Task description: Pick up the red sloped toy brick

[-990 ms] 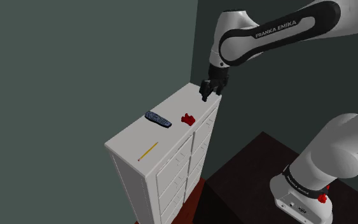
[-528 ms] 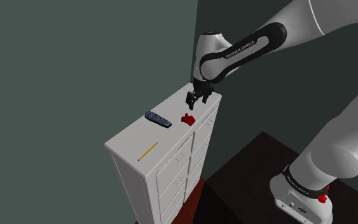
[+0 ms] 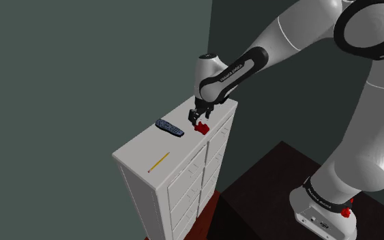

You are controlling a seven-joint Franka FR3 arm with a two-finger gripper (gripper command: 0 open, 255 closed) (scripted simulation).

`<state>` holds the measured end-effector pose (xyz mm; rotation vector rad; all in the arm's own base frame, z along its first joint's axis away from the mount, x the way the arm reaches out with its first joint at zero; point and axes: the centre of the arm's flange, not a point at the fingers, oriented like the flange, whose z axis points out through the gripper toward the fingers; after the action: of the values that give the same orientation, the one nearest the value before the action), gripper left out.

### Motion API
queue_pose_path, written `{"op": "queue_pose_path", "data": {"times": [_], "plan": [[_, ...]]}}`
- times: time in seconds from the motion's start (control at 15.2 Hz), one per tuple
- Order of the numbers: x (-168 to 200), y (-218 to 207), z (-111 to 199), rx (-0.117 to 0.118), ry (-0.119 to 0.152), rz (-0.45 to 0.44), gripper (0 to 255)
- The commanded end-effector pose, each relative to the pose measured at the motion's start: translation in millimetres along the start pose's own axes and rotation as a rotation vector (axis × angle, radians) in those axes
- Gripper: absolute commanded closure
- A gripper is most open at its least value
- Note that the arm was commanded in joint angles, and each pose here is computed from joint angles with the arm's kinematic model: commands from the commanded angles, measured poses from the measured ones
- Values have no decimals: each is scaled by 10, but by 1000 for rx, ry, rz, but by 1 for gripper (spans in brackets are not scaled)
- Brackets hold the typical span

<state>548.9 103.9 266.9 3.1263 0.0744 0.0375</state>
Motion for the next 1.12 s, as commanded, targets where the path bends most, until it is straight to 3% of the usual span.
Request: {"op": "queue_pose_path", "data": {"times": [0.0,0.53,0.59,1.06], "plan": [[31,-9,117,-2,0,-3,0],[23,-14,464,-2,0,-3,0],[17,-12,463,-2,0,-3,255],[13,3,472,-2,0,-3,255]]}}
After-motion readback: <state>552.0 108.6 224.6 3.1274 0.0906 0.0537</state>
